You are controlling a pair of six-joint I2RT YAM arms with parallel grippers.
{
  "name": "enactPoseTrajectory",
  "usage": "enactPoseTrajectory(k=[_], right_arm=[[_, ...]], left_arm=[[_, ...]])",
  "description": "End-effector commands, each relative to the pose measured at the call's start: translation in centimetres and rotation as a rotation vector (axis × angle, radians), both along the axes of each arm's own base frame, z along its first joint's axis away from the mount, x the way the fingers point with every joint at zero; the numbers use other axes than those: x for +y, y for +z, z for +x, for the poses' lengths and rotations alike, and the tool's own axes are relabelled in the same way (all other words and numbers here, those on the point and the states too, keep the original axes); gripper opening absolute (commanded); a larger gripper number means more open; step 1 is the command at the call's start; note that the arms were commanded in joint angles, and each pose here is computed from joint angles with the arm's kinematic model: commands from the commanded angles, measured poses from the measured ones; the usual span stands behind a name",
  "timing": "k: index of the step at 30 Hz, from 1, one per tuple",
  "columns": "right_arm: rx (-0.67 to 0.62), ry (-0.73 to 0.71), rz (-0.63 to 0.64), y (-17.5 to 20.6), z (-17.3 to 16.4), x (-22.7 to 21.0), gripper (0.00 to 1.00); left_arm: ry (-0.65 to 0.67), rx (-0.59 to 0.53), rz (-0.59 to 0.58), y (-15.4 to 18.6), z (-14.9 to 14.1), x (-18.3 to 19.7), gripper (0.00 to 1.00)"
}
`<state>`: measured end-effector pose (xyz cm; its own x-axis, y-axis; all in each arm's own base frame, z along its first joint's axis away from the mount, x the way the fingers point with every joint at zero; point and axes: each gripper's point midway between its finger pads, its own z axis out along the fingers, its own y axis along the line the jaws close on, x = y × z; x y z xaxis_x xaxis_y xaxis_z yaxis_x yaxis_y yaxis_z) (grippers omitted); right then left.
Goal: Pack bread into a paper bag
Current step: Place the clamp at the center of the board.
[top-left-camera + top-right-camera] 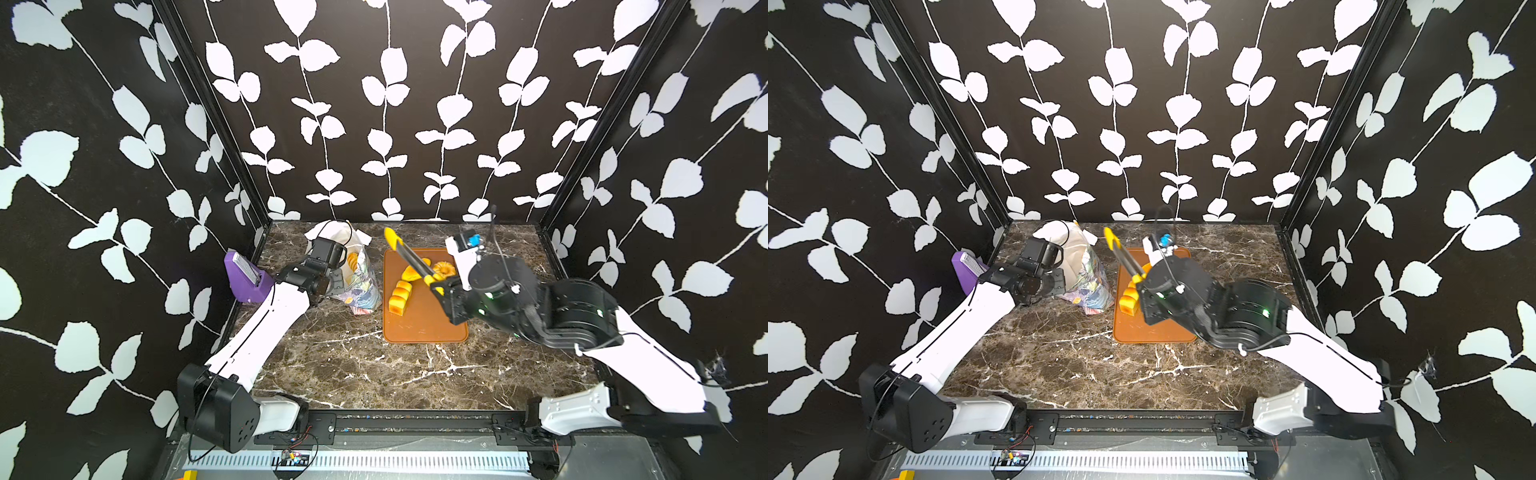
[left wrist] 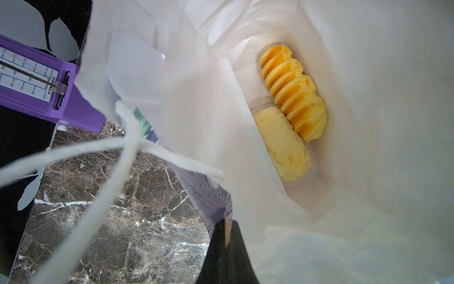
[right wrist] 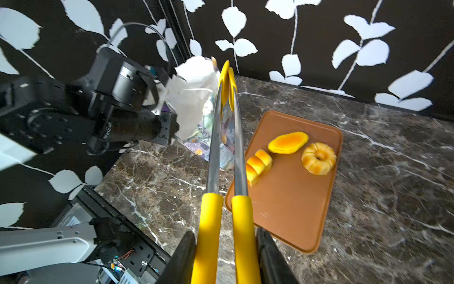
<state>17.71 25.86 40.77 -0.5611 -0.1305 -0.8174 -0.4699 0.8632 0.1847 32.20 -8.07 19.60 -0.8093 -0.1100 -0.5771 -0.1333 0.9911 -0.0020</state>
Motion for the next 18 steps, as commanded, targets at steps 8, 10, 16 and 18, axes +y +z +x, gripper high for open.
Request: enactPoseTrajectory(k=[8,10,16,18], right_arm=[[0.034,-0.318,-0.142,-7.2,1.1,-7.8,0.00],[0.065,-0.375,-0.176,-9.3,1.3,-8.7,0.00],[0.125,-0.598,-0.219,-13.4,1.7,-12.7,0.00],[0.134,-0.693,-0.236,-14.1,1.7,-14.6,0.00]], left_arm=[[0.001,-0.016,-0.005,1.1,0.6,-0.2,0.00],[0.000,-0.011,0.000,1.2,0.6,-0.2,0.00],[0.008,-0.020,-0.004,1.7,0.4,0.0,0.00],[0.011,-0.019,-0.005,1.6,0.3,0.0,0.00]])
